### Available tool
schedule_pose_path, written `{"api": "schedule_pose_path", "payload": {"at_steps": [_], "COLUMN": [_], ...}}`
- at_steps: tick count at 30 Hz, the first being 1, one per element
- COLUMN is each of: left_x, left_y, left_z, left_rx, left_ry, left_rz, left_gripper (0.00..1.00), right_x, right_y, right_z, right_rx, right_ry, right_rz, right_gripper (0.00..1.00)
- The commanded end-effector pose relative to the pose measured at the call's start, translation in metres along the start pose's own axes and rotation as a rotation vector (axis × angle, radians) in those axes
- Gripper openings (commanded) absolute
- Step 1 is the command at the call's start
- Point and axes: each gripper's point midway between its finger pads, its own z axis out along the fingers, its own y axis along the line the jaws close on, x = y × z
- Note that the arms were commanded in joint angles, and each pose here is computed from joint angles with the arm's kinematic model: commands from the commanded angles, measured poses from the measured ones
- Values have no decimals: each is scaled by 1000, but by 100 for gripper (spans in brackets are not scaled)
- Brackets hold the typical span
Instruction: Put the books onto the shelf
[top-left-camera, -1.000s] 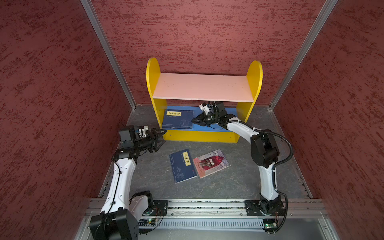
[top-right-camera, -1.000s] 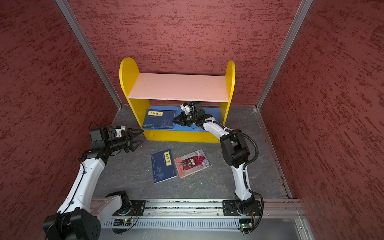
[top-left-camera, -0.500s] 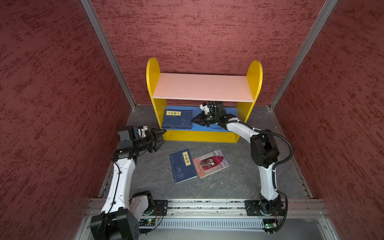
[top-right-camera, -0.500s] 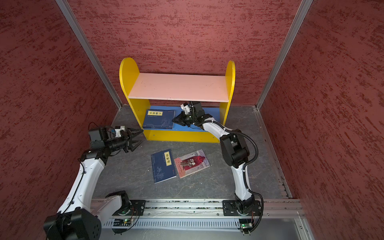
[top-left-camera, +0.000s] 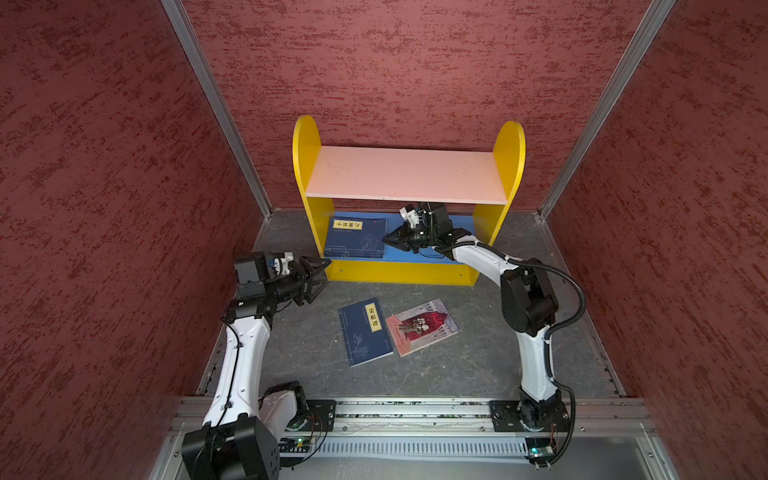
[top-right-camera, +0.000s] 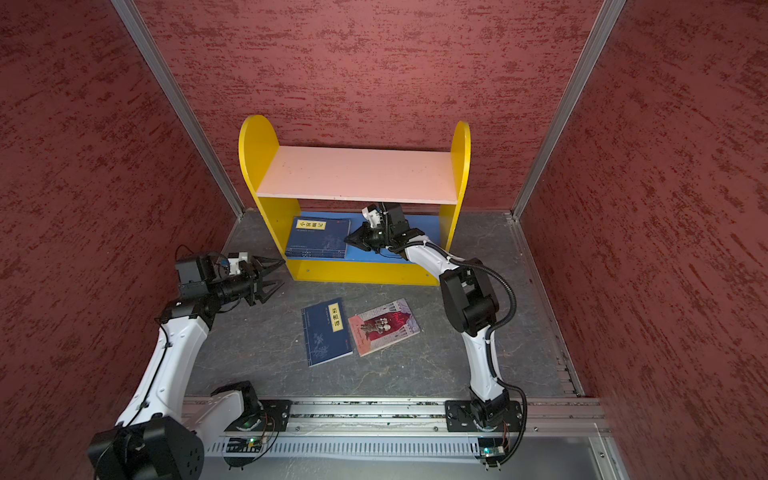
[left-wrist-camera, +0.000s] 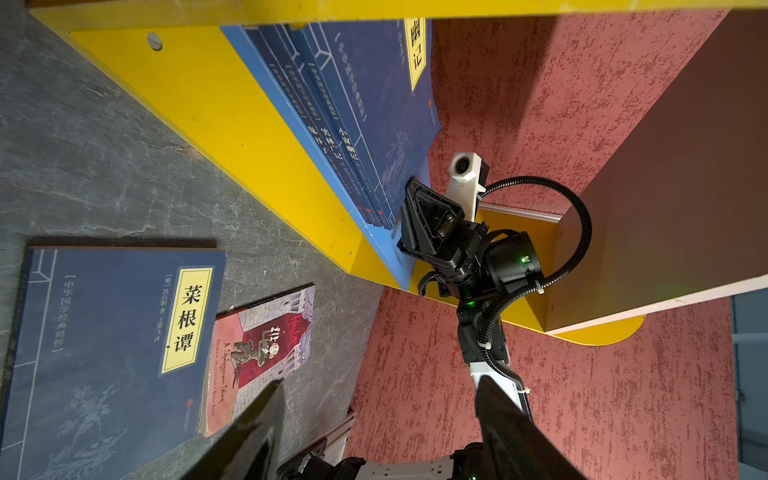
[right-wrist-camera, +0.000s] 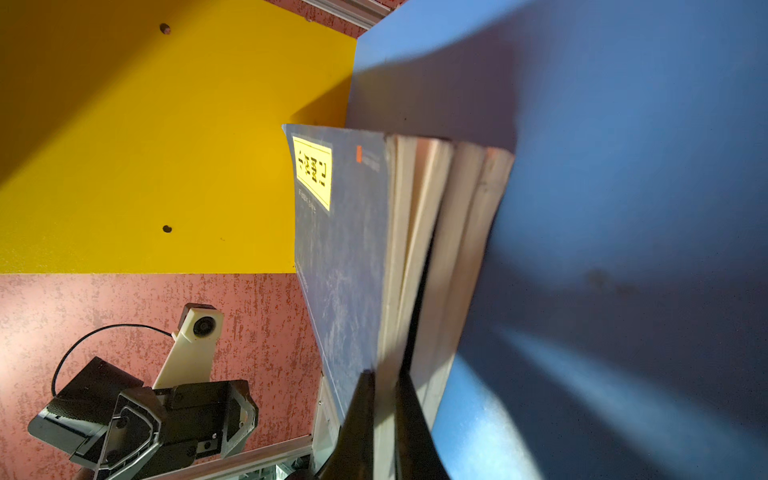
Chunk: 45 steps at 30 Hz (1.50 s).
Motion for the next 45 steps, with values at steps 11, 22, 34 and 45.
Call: {"api": "schedule_pose_path", "payload": {"at_steps": [11, 22, 34, 45], "left_x": [-1, -2, -1, 0], "left_y": [2, 3, 0, -1], "left_z": [-1, -1, -3, -5], "left_rx": [9, 9, 13, 12], "left_ry": [-1, 0, 0, -3], "left_rz": [18, 16, 17, 20], "left_gripper": [73, 73, 73, 73], "right_x": [3, 6, 2, -5], "right_y": [10, 10, 10, 20], "right_z": [7, 12, 9, -10], "right_rx": [13, 25, 51, 86], "right_ry": [24, 39, 18, -76], "right_rz": [-62, -68, -78, -110], "right_gripper": [2, 2, 21, 33]}}
